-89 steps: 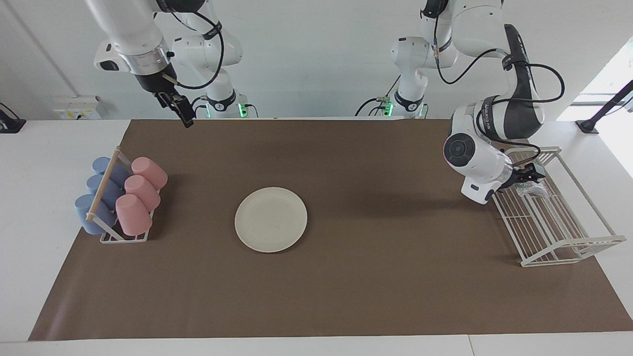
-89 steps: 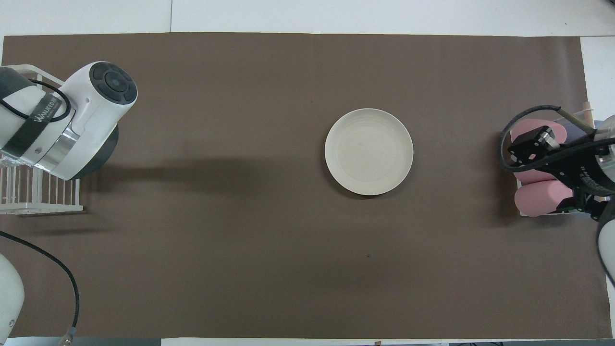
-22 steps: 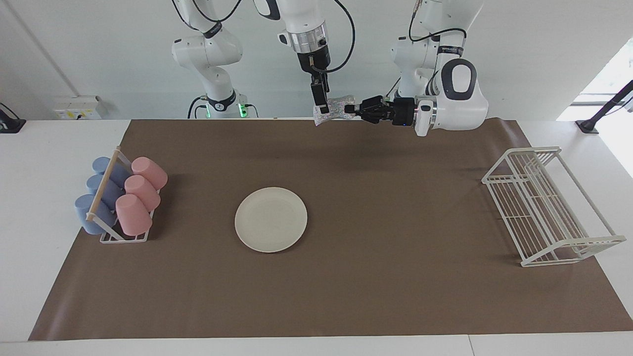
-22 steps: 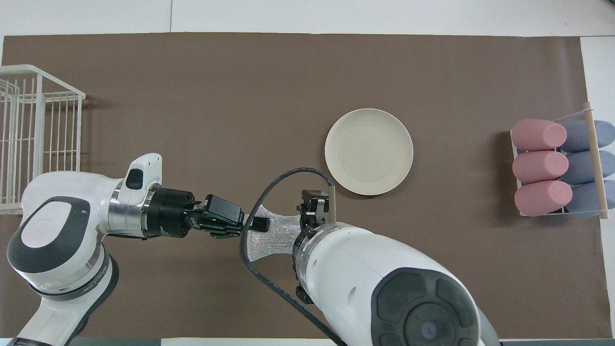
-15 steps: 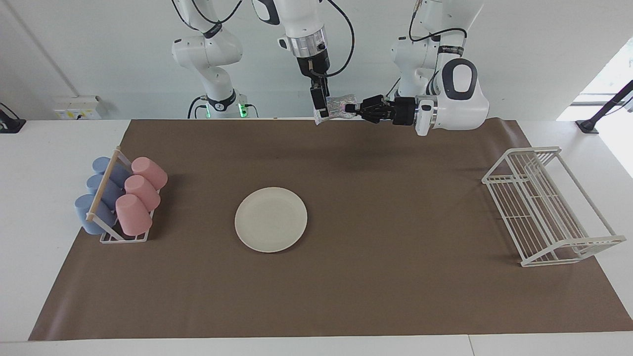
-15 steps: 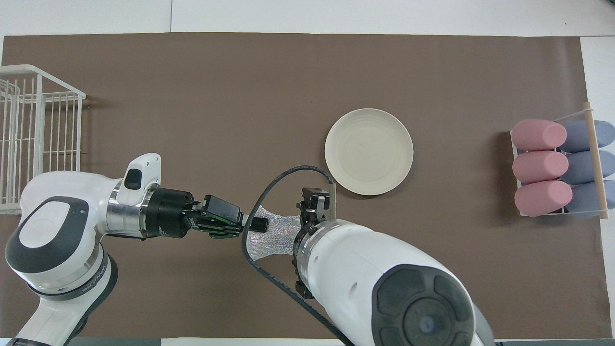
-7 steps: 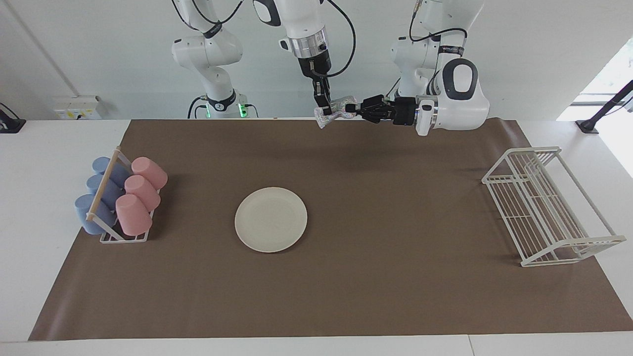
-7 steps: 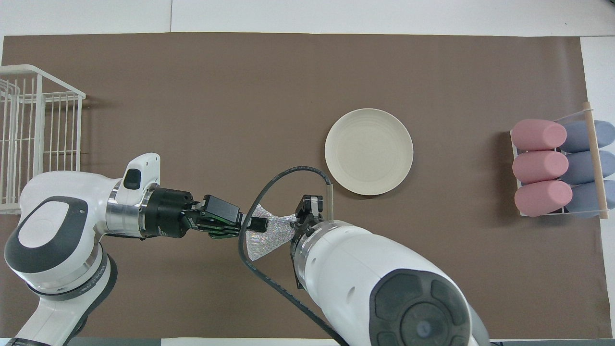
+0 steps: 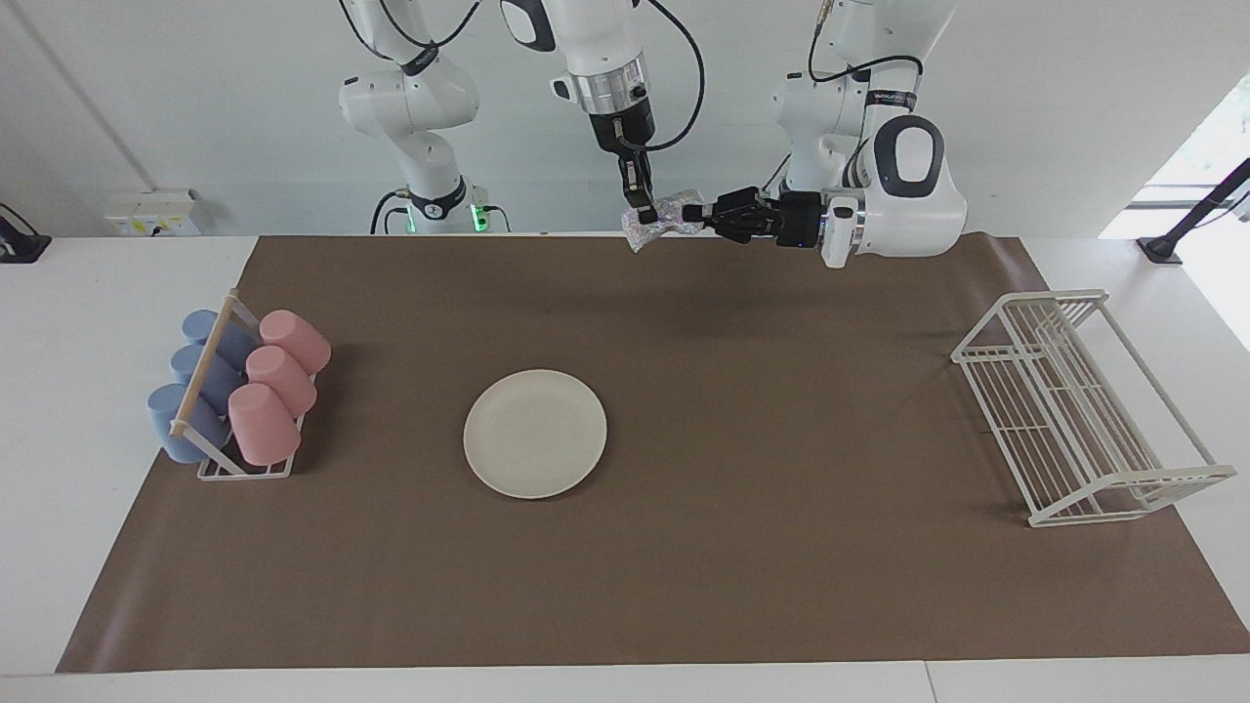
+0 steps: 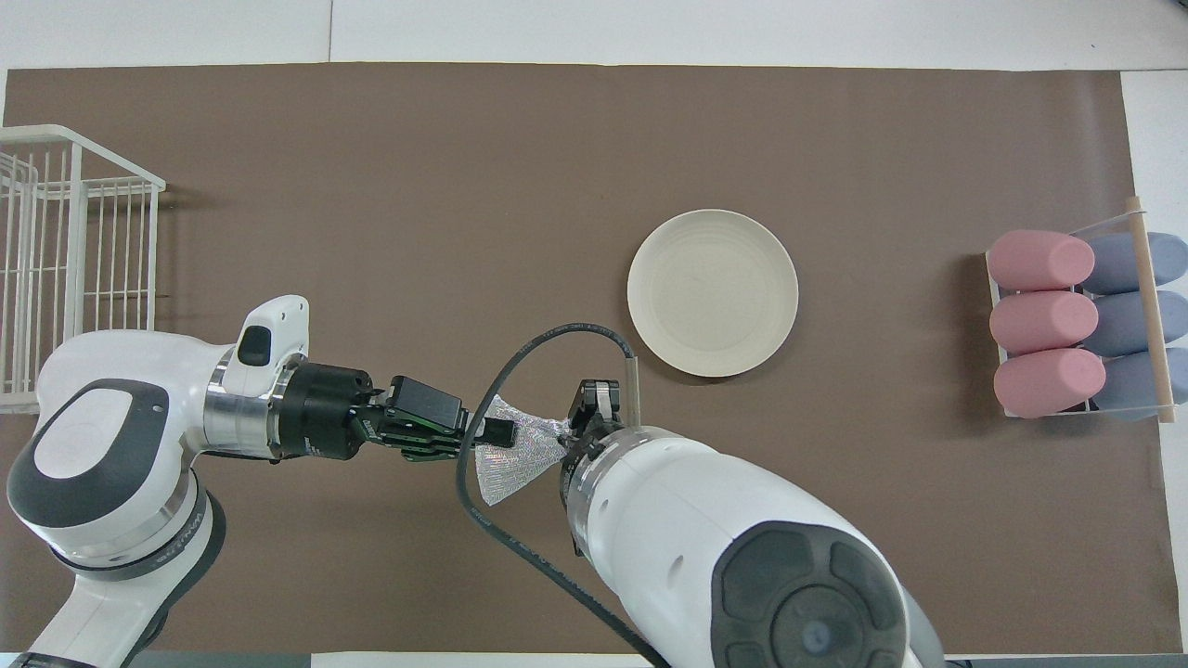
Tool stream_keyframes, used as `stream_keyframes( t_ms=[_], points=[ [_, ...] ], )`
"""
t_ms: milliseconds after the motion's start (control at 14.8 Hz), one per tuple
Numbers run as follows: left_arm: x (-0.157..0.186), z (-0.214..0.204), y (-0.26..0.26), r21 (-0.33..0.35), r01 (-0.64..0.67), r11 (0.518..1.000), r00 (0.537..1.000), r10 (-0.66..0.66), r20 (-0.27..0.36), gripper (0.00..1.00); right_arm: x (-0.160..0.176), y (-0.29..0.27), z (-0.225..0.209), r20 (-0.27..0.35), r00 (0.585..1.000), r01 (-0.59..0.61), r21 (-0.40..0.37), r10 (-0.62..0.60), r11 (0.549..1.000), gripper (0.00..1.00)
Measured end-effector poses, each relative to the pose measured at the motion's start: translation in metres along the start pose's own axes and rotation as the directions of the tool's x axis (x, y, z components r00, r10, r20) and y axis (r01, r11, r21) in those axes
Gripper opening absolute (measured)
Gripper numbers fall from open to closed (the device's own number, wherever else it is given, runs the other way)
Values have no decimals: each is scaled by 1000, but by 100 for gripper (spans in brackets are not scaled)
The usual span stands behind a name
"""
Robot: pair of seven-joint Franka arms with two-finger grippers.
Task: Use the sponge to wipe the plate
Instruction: 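Grasp the scrubber with the right gripper from the left gripper, then wipe the cream plate surface with the scrubber in the right gripper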
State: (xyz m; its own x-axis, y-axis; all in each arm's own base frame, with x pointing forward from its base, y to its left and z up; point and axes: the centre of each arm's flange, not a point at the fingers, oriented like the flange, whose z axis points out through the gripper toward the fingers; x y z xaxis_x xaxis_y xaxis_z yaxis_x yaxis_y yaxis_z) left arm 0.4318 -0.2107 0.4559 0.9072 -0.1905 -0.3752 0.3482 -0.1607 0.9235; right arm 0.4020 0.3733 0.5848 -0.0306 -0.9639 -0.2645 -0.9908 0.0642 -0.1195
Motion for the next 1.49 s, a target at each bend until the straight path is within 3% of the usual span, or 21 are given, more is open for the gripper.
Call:
stream_keyframes(
  t_ms=[203, 271, 474, 744, 1015, 1285, 1488],
  points=[
    [-2, -1, 0, 27, -7, 1000, 1000, 7, 6, 52, 0, 0, 0, 0, 1000, 7, 0, -7, 1000, 8],
    [-3, -3, -2, 42, -9, 999, 1000, 9, 5, 67, 0, 0, 0, 0, 1000, 25, 0, -25, 1000, 8],
    [-2, -18, -5, 120, -17, 993, 1000, 18, -5, 99, 17, -12, 6, -14, 993, 113, -5, -113, 994, 8],
    [2, -50, -2, 247, -38, 968, 998, 49, -38, 100, 82, -66, 45, -26, 977, 212, -26, -213, 977, 8],
    [9, -86, -4, 445, -35, 895, 988, 98, -119, 100, 152, -87, 145, -11, 948, 318, 14, -317, 948, 8],
    [15, -107, -17, 635, -18, 772, 977, 149, -154, 100, 197, -93, 198, -3, 929, 369, 20, -369, 929, 8],
    [17, -127, -27, 792, -15, 610, 972, 196, -133, 100, 221, -102, 214, 6, 925, 380, 5, -380, 925, 8]
  ],
)
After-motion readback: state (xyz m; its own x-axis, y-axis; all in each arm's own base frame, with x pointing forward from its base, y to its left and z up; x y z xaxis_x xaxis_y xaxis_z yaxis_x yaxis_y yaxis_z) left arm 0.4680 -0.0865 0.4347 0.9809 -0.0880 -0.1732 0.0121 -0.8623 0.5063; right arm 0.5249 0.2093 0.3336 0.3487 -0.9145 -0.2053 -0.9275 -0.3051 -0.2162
